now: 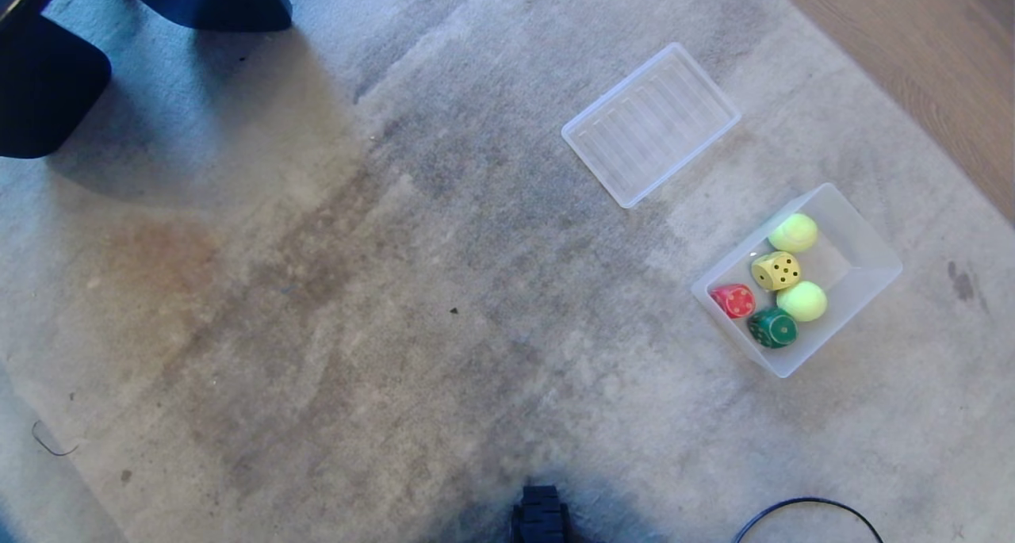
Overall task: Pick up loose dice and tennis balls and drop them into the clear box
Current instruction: Pick up toys out of the box
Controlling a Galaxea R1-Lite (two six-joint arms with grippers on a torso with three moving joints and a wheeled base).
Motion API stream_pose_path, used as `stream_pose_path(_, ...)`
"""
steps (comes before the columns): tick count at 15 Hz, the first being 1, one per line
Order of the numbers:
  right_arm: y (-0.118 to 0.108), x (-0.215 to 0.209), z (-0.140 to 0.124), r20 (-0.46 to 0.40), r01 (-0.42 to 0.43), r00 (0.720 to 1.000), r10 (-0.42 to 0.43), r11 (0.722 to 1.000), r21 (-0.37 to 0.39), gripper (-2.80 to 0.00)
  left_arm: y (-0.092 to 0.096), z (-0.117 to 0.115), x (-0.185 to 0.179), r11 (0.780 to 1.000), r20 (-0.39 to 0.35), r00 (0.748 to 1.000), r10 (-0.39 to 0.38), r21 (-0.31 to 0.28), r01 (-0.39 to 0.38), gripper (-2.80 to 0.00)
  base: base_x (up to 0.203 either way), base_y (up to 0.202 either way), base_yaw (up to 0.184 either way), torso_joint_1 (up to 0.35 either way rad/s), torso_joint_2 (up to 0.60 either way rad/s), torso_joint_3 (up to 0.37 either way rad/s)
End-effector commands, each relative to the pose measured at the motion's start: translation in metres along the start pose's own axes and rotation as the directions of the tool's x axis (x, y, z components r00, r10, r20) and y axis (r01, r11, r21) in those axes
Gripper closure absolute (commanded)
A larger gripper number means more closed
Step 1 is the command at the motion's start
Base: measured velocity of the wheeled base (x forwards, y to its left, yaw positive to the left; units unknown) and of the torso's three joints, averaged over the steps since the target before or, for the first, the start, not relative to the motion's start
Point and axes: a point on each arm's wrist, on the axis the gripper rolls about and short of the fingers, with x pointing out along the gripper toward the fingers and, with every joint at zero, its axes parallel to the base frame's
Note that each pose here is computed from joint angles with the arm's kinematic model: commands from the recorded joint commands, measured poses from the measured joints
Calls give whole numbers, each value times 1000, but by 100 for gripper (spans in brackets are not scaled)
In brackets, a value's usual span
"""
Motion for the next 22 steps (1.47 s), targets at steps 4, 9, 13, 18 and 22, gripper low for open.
stream_pose_path(4,-9,40,-46,105,76,992,-72,996,-41,0,0,0,0,1000,-1,1000,1,-1,-1,0,0,0,0,0,0,0)
stream_pose_path(9,-9,39,-48,75,80,994,-75,995,-62,0,0,0,0,1000,-1,1000,1,-1,-1,0,0,0,0,0,0,0)
stream_pose_path(13,-9,39,-47,76,79,994,-74,995,-66,0,0,0,0,1000,-1,1000,1,-1,-1,0,0,0,0,0,0,0)
stream_pose_path(18,-9,39,-48,78,79,994,-74,995,-66,0,0,0,0,1000,-1,1000,1,-1,-1,0,0,0,0,0,0,0)
stream_pose_path(22,-9,39,-48,78,79,994,-74,995,-66,0,0,0,0,1000,-1,1000,1,-1,-1,0,0,0,0,0,0,0)
